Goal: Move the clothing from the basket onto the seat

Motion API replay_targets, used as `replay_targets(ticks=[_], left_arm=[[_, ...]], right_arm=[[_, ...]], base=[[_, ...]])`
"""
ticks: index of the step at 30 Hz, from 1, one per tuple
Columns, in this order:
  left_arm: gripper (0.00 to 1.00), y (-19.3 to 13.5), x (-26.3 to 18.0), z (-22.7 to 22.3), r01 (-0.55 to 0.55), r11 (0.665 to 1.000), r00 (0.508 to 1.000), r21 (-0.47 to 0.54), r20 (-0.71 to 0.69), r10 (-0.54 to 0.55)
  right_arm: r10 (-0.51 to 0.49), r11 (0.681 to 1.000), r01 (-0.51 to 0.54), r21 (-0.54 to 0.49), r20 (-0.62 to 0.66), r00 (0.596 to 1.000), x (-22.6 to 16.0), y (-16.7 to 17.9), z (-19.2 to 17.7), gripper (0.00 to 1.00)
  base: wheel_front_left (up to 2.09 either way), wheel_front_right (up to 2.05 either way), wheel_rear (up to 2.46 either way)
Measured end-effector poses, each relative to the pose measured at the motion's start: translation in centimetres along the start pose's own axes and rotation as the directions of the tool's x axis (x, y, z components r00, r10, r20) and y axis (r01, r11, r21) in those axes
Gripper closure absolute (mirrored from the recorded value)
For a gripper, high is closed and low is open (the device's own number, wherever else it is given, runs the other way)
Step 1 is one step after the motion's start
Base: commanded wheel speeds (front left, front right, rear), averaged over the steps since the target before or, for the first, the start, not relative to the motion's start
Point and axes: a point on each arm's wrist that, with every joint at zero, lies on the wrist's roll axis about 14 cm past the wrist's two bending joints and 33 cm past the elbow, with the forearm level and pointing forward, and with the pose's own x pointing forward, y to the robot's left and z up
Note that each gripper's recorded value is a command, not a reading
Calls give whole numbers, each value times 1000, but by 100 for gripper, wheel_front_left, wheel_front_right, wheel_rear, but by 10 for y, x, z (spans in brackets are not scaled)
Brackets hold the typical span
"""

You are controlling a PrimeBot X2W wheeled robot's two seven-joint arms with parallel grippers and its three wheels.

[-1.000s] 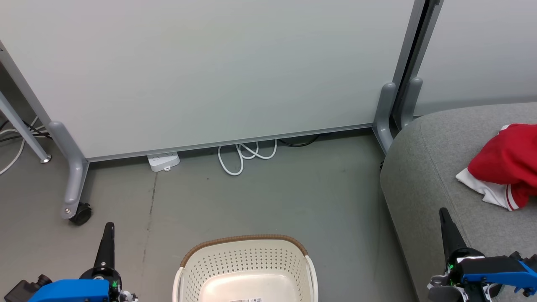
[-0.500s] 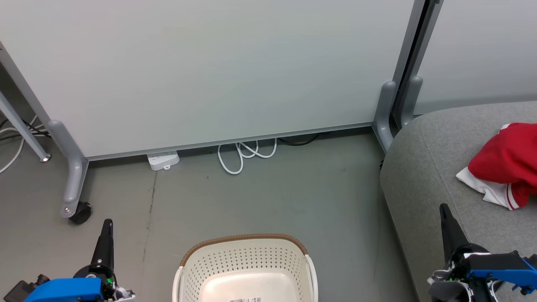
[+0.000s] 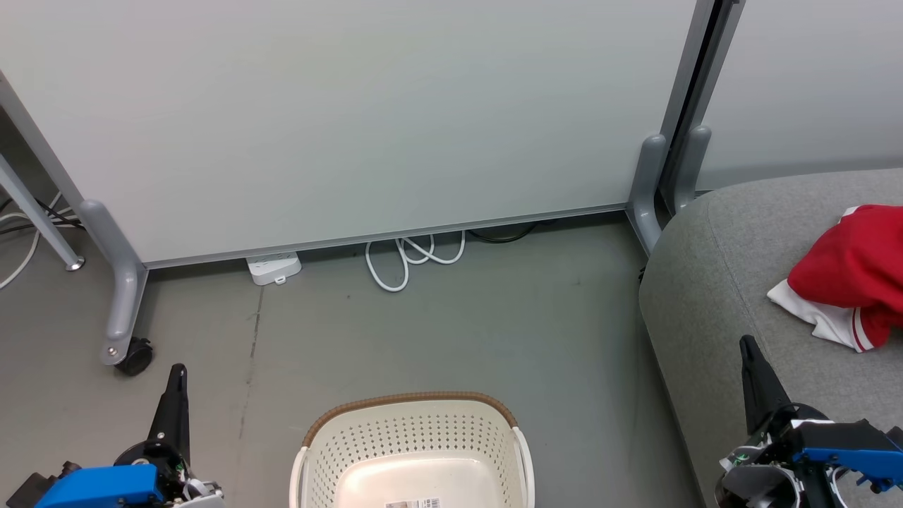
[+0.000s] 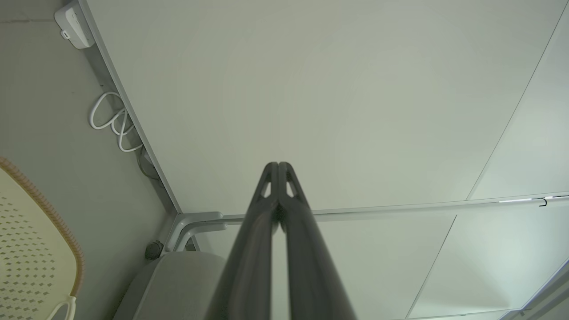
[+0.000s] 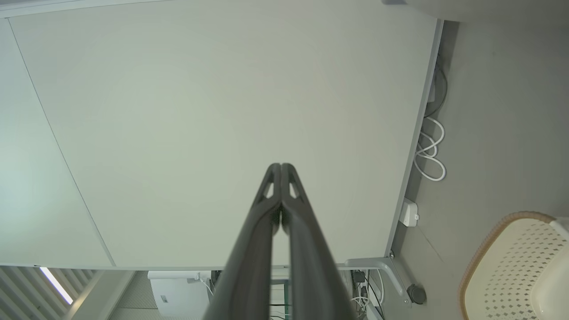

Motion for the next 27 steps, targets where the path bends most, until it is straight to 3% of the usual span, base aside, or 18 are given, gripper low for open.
replay_targets(ticks=[27], left_arm=[[100, -3, 1, 0, 10, 999, 1000, -31, -3, -10]], right_arm=[[11, 999, -11, 33, -2, 1000, 2, 3, 0, 100]], base=[[0, 0, 0]])
